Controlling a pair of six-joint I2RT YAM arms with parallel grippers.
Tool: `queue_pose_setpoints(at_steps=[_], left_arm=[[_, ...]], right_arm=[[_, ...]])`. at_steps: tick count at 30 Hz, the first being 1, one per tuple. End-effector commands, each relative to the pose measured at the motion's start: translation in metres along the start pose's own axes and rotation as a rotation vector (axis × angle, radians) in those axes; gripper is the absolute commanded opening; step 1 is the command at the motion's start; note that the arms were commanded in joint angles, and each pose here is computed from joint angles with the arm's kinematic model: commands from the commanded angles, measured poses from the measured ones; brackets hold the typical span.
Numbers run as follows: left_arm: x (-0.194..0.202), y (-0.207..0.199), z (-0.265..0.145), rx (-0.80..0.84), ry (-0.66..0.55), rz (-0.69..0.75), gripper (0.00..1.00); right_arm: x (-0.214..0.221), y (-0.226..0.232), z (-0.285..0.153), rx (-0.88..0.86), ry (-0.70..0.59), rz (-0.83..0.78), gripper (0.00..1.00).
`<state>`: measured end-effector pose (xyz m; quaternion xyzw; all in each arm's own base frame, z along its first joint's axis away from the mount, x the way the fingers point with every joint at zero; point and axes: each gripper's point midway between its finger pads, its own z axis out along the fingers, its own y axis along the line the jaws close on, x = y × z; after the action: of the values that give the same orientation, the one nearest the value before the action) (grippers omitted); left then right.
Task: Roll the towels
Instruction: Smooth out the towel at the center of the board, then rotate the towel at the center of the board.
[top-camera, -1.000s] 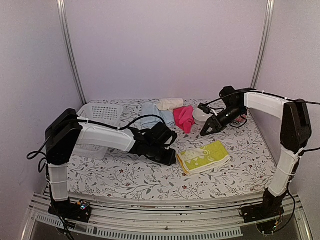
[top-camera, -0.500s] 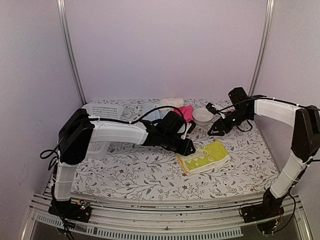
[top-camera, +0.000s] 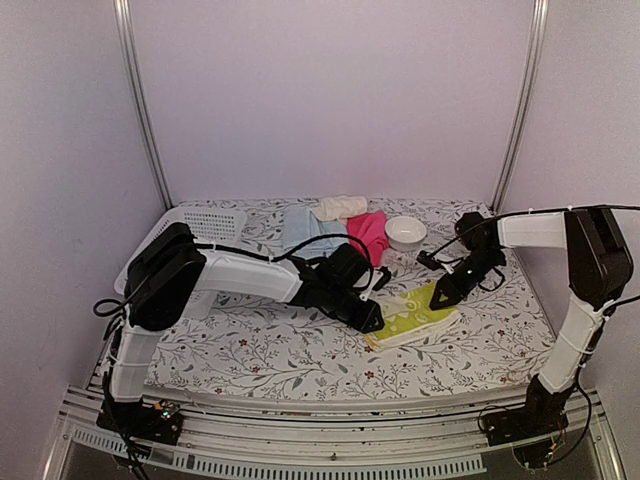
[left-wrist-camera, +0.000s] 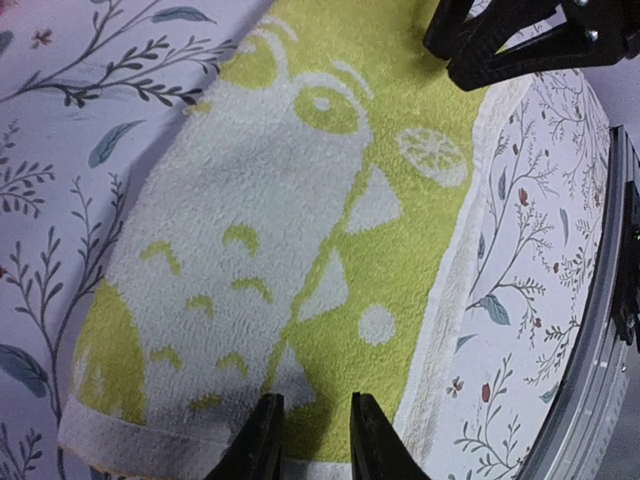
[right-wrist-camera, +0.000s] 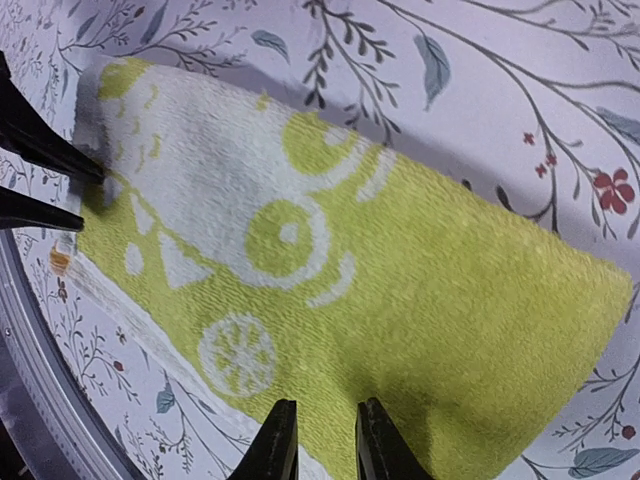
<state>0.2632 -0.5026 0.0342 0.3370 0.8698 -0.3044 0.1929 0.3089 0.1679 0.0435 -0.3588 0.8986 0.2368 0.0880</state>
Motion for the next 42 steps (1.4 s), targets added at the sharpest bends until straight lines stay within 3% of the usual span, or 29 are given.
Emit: queue_pose_setpoints(at_steps=[1,9,13,17,21,25,33,38,42], left_arm=[[0.003,-0.003,0.004,-0.004,0.002,0.025,0.26],[0.000,-0.005,-0.001,-0.023,-0.004,0.040,0.26],[-0.001,0.000,-0.010,-0.065,-0.004,0.061,0.26],[-0.004,0.013,-0.029,-0.133,-0.025,0.076,0.26],[-0.006,0.021,-0.050,-0.172,-0.055,0.074,0.26],[-0.009,0.025,-0.061,-0.202,-0.075,0.067,0.26],[0.002,0.003,-0.049,-0.057,-0.046,0.040,0.26],[0.024,-0.013,-0.030,0.026,0.029,0.047,0.22],[0.041,-0.004,-0.024,-0.004,0.063,0.038,0.22]], right_arm=[[0.031,-0.022,0.002,0.066,0.051,0.067,0.22],[0.074,-0.032,0.009,0.133,0.127,0.122,0.20],[0.066,-0.015,0.002,0.076,0.100,0.069,0.20],[0.071,0.013,0.008,0.047,0.181,-0.063,0.20],[0.080,0.077,0.009,-0.125,0.265,-0.216,0.22],[0.042,0.105,-0.023,-0.189,0.147,-0.294,0.24],[-0.003,0.067,-0.026,-0.099,0.014,-0.267,0.27],[-0.018,0.033,-0.008,-0.030,-0.006,-0.205,0.26],[-0.016,0.011,0.007,0.039,0.030,-0.153,0.26]])
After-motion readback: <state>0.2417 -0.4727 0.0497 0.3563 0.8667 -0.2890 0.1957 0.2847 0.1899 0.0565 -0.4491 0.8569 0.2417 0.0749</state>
